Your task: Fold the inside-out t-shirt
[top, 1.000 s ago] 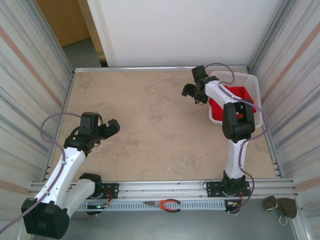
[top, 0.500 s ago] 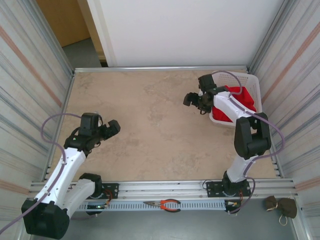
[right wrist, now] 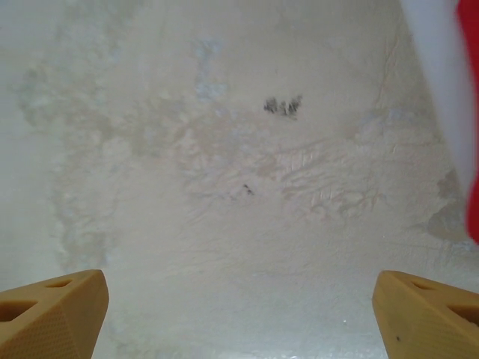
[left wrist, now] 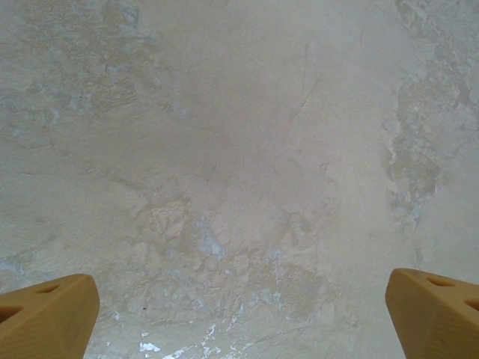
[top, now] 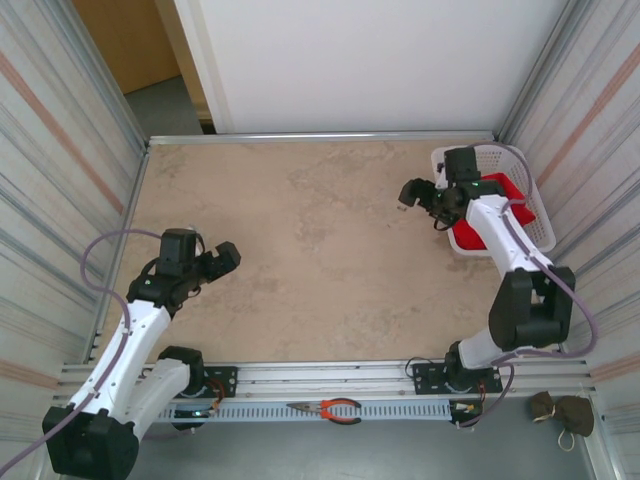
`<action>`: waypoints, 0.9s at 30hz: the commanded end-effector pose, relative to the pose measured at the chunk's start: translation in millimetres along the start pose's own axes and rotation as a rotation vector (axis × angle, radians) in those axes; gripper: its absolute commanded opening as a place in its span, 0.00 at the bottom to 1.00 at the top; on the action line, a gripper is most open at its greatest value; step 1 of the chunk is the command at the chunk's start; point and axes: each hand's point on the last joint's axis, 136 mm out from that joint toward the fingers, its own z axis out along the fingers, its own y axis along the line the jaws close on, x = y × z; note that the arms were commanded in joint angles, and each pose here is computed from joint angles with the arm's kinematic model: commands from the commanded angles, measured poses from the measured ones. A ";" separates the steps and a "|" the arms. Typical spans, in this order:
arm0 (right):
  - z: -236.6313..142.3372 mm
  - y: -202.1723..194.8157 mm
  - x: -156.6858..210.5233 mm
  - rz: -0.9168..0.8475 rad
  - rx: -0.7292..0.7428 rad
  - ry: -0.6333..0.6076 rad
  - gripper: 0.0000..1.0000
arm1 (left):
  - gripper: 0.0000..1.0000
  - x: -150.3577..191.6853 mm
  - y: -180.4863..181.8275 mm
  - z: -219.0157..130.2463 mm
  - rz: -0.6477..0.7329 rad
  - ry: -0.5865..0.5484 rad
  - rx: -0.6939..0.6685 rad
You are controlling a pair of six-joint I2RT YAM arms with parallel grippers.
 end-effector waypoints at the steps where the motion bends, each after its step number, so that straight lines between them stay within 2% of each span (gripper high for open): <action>1: -41.1 -33.1 -30.3 0.082 0.085 -0.111 0.95 | 0.99 4.6 2.2 3.1 -0.013 0.012 0.006; 6: -50.4 -97.1 -46.3 0.239 0.228 -0.151 0.98 | 0.99 7.3 0.7 6.8 -0.010 0.028 0.017; 12: -16.4 -114.6 -50.8 0.273 0.245 -0.065 0.95 | 0.99 6.8 -6.4 5.4 0.008 0.036 0.050; 13: -9.7 -116.0 -52.7 0.274 0.241 -0.052 0.92 | 0.99 6.8 -7.4 4.8 0.010 0.039 0.054; 14: -3.6 -114.2 -54.5 0.269 0.225 -0.034 0.84 | 0.99 6.1 -8.2 4.2 0.012 0.039 0.056; 15: 0.1 -111.2 -57.7 0.262 0.205 -0.027 0.70 | 0.99 6.9 -8.4 3.7 0.015 0.044 0.057; 16: 0.2 -105.3 -62.1 0.253 0.178 -0.027 0.51 | 0.99 6.4 -9.1 2.5 0.018 0.044 0.060; 17: -4.1 -96.5 -68.2 0.244 0.138 -0.042 0.32 | 0.99 6.7 -10.1 1.5 0.023 0.048 0.063; 19: -22.7 -65.1 -81.7 0.218 0.010 -0.093 0.09 | 0.99 6.1 -11.6 -0.4 0.026 0.047 0.070; 20: -38.6 -42.2 -89.3 0.190 -0.066 -0.136 0.01 | 0.99 5.7 -12.4 -1.2 0.030 0.044 0.074; 23: -96.6 41.8 -100.8 0.065 -0.274 -0.239 0.00 | 0.99 2.5 -15.4 -2.5 0.031 0.031 0.089; 27: -168.0 163.2 -84.9 -0.122 -0.527 -0.280 0.00 | 0.99 -4.3 -20.6 -4.0 0.034 0.021 0.099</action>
